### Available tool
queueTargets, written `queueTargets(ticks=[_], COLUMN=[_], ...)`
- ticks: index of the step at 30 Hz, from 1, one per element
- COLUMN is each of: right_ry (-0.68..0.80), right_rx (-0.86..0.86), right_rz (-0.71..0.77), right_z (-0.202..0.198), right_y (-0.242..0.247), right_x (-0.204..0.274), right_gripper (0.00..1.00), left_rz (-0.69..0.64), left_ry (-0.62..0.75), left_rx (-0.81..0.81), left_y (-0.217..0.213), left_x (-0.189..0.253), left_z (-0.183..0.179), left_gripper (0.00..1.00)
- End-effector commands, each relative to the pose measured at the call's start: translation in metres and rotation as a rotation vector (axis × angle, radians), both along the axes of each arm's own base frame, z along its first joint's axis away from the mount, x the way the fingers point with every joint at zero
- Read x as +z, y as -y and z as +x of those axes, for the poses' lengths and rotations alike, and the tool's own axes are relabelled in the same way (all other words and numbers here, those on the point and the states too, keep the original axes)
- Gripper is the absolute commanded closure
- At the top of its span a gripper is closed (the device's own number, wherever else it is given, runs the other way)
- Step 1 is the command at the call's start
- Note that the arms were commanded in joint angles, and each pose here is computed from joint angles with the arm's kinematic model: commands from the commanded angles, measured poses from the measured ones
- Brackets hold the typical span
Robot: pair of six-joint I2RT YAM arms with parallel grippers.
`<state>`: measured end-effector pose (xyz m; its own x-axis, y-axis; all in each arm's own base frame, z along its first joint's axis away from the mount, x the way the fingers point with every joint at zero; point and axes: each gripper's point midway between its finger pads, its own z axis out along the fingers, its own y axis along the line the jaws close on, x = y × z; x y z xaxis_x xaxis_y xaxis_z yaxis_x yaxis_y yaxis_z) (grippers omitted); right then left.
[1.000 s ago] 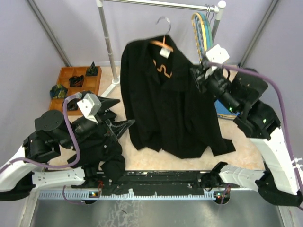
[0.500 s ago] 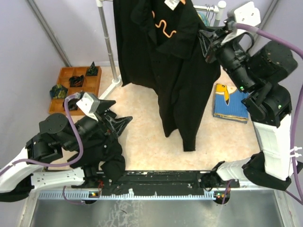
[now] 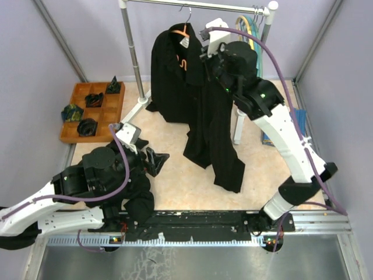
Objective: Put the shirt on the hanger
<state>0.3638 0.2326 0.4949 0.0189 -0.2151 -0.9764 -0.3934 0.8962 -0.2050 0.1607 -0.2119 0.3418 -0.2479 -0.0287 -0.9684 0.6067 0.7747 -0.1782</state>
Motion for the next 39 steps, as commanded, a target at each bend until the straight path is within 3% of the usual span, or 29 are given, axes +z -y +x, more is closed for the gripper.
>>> queueTargets(ticks=[1,16,24,31,34,36,39], right_ry=[0.168,0.26,0.159,0.064,0.04,0.044,0.043], right_rx=[-0.114,-0.224,-0.274,-0.245,-0.192,-0.149,-0.094], right_rz=[0.162,0.125,0.039,0.016,0.009,0.015,0.034], right_z=[0.009,0.029,0.057,0.056,0.047,0.035,0.014], right_y=[0.017,0.025,0.011,0.004,-0.001,0.0,0.005], right_x=[0.068,0.08,0.045,0.009,-0.002,0.001,0.006], right_gripper=[1.0,1.0,1.0,0.97,0.83,0.64,0.45], left_rz=[-0.076,-0.056,-0.044,-0.045,-0.045,-0.04,-0.025], left_ry=[-0.056,-0.097,-0.102,-0.111,-0.116,-0.124,-0.144], left_rx=[0.005,-0.018,-0.027,-0.017,-0.012,-0.009,-0.017], left_y=[-0.002,0.005,0.01,0.008,0.008,0.01,0.017], left_x=[-0.006,-0.031,-0.034,-0.036,-0.038,-0.04,-0.046], left_z=[-0.006,-0.01,-0.01,-0.01,-0.009,-0.008,-0.009], left_gripper=[0.01,0.01,0.01,0.01,0.01,0.01,0.01])
